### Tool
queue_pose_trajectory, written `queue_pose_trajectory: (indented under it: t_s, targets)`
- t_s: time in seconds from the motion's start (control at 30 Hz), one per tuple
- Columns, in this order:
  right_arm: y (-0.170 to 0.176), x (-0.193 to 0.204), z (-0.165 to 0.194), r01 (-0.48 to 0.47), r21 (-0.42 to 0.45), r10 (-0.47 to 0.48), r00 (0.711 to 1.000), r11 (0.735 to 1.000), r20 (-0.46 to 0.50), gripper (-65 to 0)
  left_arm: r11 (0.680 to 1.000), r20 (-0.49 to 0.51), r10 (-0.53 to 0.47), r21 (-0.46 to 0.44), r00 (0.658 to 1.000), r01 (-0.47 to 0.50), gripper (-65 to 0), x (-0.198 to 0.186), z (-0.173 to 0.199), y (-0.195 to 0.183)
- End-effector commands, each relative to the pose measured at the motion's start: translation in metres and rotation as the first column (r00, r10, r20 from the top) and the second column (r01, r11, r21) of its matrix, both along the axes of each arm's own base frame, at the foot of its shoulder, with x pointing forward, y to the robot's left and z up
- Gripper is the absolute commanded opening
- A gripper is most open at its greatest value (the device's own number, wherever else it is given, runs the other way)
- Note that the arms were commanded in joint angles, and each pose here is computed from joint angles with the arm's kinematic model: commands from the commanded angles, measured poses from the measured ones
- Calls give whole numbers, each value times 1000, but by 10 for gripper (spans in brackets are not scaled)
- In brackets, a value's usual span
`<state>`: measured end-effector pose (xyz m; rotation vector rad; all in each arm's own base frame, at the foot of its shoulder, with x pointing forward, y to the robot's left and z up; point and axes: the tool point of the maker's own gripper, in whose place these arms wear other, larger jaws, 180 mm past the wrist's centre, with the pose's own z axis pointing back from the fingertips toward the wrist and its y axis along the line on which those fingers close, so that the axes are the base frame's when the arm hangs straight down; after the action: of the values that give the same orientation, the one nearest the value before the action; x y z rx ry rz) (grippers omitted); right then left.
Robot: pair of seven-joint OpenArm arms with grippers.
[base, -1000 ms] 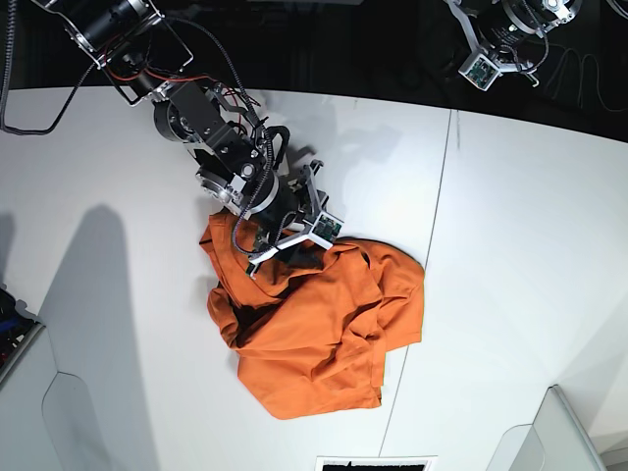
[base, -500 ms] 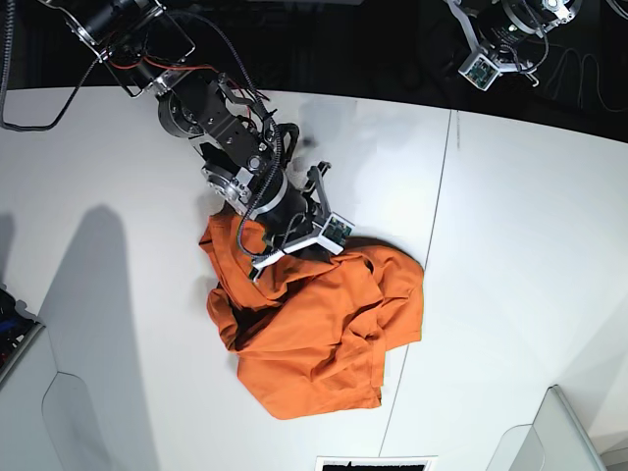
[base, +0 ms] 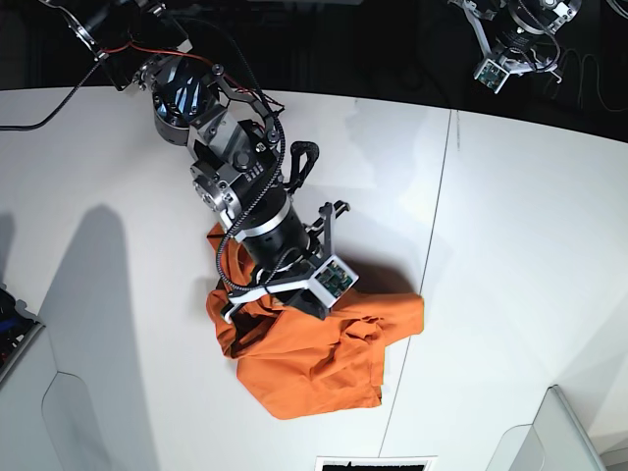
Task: Layout the t-shirt on the table in an organized manner, then fold the t-shirt properly
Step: 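Drag the held shirt with the right gripper away from the table center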
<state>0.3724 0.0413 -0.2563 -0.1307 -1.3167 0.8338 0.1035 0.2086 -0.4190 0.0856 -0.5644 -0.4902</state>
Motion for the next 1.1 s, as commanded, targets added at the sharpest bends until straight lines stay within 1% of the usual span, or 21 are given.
queue_pose_trajectory:
  t_s: [0.0, 0.07, 0.13, 0.2, 0.23, 0.3, 0.37, 0.43, 0.53, 0.67, 0.7, 0.73, 0.77, 0.8, 0.87, 0.97, 1.03, 1.07]
  targets:
    - [-9, 13, 28, 41, 34, -44, 996, 999, 81, -650, 1000, 21, -2, 18, 1000, 1, -530, 3, 6, 5]
    - [-33, 25, 37, 115, 53, -120, 988, 992, 99, -650, 999, 29, 0, 40, 1000, -1, -530, 5, 6, 8]
    - [-64, 37, 43, 203, 77, -211, 972, 976, 105, -650, 998, 37, 3, 61, 999, -6, -531, 6, 7, 12]
    - [-100, 47, 48, 304, 94, -313, 945, 948, 98, -650, 998, 39, 1, 66, 999, -4, -530, 6, 7, 12]
    - [-120, 51, 50, 358, 103, -367, 926, 928, 91, -650, 998, 40, 1, 65, 999, -4, -530, 7, 7, 12]
    - [-163, 54, 51, 470, 111, -479, 876, 875, 66, -650, 998, 49, -2, 61, 999, -1, -530, 8, 8, 11]
    - [-205, 50, 49, 571, 121, -578, 815, 812, 34, -650, 998, 52, -3, 61, 999, -1, -530, 9, 9, 11]
    - [-239, 41, 43, 640, 146, -647, 762, 754, 2, -650, 998, 58, -14, 68, 998, 10, -531, 11, 10, 13]
    - [-280, 23, 28, 710, 170, -712, 700, 684, -56, -650, 995, 71, -49, 87, 996, 43, -530, 17, 14, 19]
    - [-335, -7, 21, 790, 156, -791, 608, 593, -66, -650, 988, 81, -98, 124, 992, 87, -530, 25, 20, 28]
    - [-348, -13, 20, 803, 165, -804, 589, 572, -78, -650, 987, 84, -105, 130, 991, 93, -530, 28, 22, 30]
    - [-357, -18, 19, 812, 176, -811, 577, 557, -92, -650, 986, 88, -113, 136, 990, 100, -530, 31, 23, 32]
    - [-363, -22, 16, 810, 180, -807, 580, 558, -109, -650, 984, 97, -121, 143, 988, 106, -530, 35, 25, 34]
    - [-364, -24, 14, 801, 181, -794, 595, 571, -126, -650, 984, 105, -122, 143, 987, 106, -530, 39, 27, 35]
    - [-360, -26, 7, 775, 192, -758, 631, 603, -164, -650, 984, 139, -106, 155, 985, 84, -530, 49, 32, 38]
    - [-340, -27, -5, 719, 209, -682, 695, 663, -227, -650, 983, 237, -41, 183, 971, -4, -530, 75, 47, 50]
    - [-329, -30, -13, 690, 228, -638, 723, 687, -265, -650, 980, 305, -12, 194, 952, -50, -531, 94, 59, 56]
    - [-325, -32, -17, 679, 232, -620, 732, 697, -280, -650, 979, 331, -13, 197, 943, -56, -530, 104, 65, 58]
